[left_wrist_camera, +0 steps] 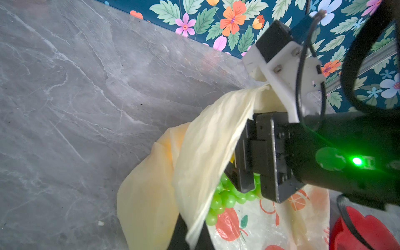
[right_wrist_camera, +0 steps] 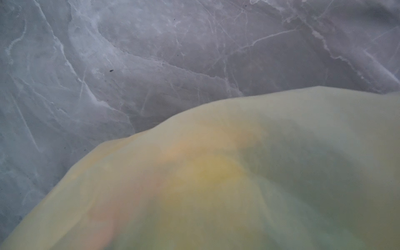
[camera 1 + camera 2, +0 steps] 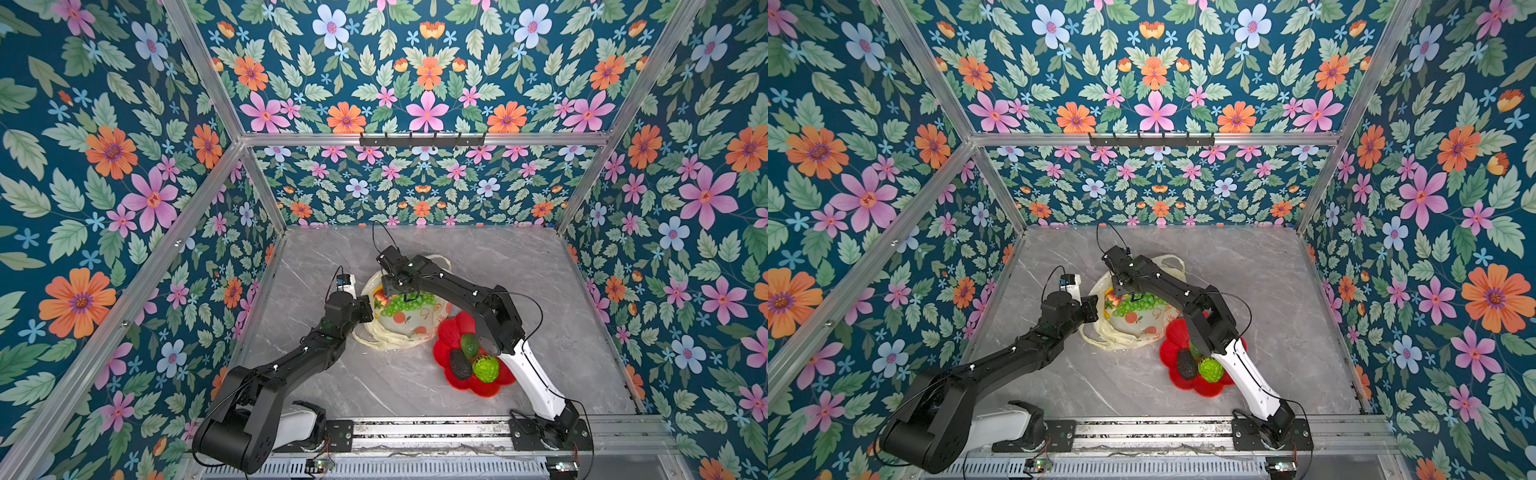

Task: Take fruits out of the plastic bag
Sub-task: Pick up the fruit from the plastic bag.

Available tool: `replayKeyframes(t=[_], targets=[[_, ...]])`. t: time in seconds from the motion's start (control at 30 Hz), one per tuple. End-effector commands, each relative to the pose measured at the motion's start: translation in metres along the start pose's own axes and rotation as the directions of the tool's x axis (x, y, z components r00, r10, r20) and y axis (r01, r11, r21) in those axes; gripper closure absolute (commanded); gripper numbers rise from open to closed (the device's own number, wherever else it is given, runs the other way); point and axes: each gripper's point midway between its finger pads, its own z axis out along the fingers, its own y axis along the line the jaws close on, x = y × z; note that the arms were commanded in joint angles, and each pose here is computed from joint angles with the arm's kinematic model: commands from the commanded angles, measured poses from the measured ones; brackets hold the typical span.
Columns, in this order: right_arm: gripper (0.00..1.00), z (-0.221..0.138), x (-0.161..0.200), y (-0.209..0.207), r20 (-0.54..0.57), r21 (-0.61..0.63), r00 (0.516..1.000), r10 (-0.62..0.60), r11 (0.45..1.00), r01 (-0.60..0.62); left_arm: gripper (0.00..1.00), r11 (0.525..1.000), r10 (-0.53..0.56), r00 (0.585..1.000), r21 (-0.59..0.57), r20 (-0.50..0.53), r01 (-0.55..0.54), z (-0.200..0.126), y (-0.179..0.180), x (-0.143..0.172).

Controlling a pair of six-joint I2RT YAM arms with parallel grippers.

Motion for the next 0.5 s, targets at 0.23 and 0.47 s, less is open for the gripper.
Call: replayKeyframes(t=[0.23,0.47], targets=[[0.37,-0.011,-0.001,0.004,-0.011,-0.023,1.0,-0.017,1.0,0.016,1.0,1.0,0.016,1.0,0.002,0.022,-0.016,-0.001,-0.001,-0.006],[0.37,-0.043,-0.007,0.017,-0.007,-0.11,1.0,-0.018,0.994,0.017,1.0,1.0,0.016,1.0,-0.009,0.015,-0.016,0.001,0.0,-0.005]])
